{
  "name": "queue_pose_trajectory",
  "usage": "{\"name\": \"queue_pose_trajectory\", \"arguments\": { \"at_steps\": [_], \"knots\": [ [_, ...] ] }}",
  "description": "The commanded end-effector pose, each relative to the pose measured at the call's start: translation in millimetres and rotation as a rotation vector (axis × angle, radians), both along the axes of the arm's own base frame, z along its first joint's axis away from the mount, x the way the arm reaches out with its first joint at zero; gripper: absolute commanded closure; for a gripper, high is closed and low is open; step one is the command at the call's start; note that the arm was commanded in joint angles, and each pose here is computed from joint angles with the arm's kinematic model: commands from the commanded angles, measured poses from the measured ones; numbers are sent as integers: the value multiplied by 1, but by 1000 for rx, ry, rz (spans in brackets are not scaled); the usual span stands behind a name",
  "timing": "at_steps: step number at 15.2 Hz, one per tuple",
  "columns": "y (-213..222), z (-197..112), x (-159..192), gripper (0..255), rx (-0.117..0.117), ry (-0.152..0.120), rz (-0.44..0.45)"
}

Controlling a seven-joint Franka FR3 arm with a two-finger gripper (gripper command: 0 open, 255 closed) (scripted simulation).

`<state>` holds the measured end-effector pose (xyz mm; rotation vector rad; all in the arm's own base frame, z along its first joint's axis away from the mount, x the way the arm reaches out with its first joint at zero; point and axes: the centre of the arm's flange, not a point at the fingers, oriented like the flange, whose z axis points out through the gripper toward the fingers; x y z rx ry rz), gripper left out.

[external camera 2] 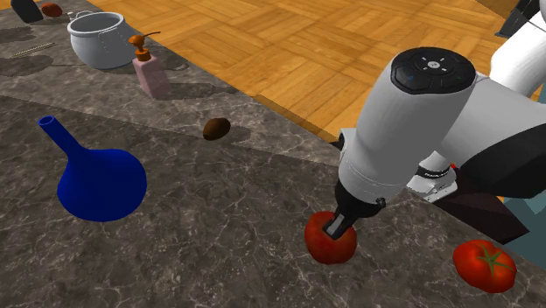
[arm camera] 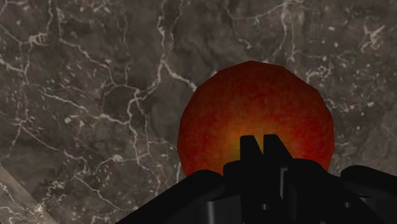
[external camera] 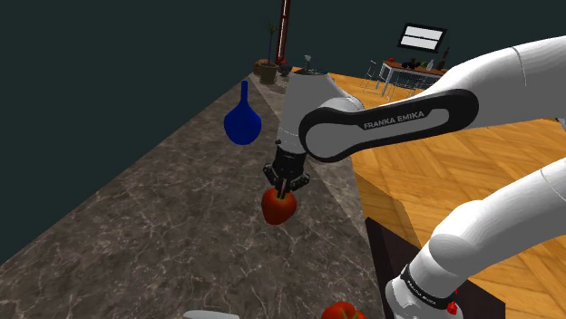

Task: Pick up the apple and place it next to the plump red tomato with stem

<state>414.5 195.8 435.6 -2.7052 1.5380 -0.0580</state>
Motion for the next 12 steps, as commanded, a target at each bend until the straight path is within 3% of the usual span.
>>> {"name": "queue_pose_trajectory", "arguments": {
  "at_steps": [1, 12],
  "knots": [
    [0, 9, 0, 255, 0, 0, 0],
    [0, 67, 0, 255, 0, 0, 0]
  ]
}}
